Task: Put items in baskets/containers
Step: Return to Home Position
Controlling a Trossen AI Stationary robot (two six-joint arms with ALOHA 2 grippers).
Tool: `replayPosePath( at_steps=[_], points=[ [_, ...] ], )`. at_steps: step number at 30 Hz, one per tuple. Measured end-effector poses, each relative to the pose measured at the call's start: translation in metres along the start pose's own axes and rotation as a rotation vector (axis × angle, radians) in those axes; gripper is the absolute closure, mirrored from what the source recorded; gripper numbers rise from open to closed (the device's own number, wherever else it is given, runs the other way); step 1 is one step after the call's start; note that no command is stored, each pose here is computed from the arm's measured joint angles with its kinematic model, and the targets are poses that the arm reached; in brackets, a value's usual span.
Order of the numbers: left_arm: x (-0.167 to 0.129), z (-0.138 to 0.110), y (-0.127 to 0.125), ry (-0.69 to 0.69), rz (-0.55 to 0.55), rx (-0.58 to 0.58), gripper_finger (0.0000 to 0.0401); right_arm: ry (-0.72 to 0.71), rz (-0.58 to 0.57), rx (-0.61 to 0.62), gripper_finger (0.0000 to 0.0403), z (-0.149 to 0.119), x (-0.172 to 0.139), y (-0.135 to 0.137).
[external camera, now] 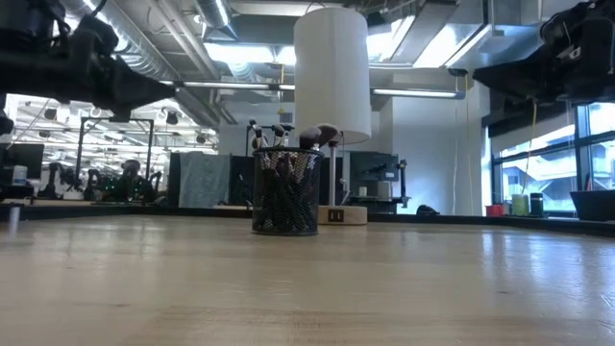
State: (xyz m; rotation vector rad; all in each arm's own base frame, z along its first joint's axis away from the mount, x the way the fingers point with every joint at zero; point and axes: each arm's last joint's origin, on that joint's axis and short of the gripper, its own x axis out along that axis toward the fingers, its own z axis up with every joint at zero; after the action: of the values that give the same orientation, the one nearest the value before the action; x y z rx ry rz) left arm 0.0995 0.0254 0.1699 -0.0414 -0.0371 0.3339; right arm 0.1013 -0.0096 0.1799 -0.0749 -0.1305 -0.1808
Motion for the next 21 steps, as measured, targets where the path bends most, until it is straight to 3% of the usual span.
replayPosePath(
  at_steps=[9,13,21],
  points=[
    [-0.003,-0.004,-0.002,0.032,-0.001,0.024,0.0398,-0.034,0.009,0.025,0.0395,0.003,0.0,0.0],
    [-0.003,-0.006,-0.004,0.062,-0.072,0.001,0.04,-0.016,0.01,0.023,0.0395,0.001,0.0,0.0],
    [-0.002,-0.008,-0.005,0.09,-0.104,-0.041,0.0389,0.13,0.021,-0.02,0.0395,-0.013,-0.001,0.001]
  ],
)
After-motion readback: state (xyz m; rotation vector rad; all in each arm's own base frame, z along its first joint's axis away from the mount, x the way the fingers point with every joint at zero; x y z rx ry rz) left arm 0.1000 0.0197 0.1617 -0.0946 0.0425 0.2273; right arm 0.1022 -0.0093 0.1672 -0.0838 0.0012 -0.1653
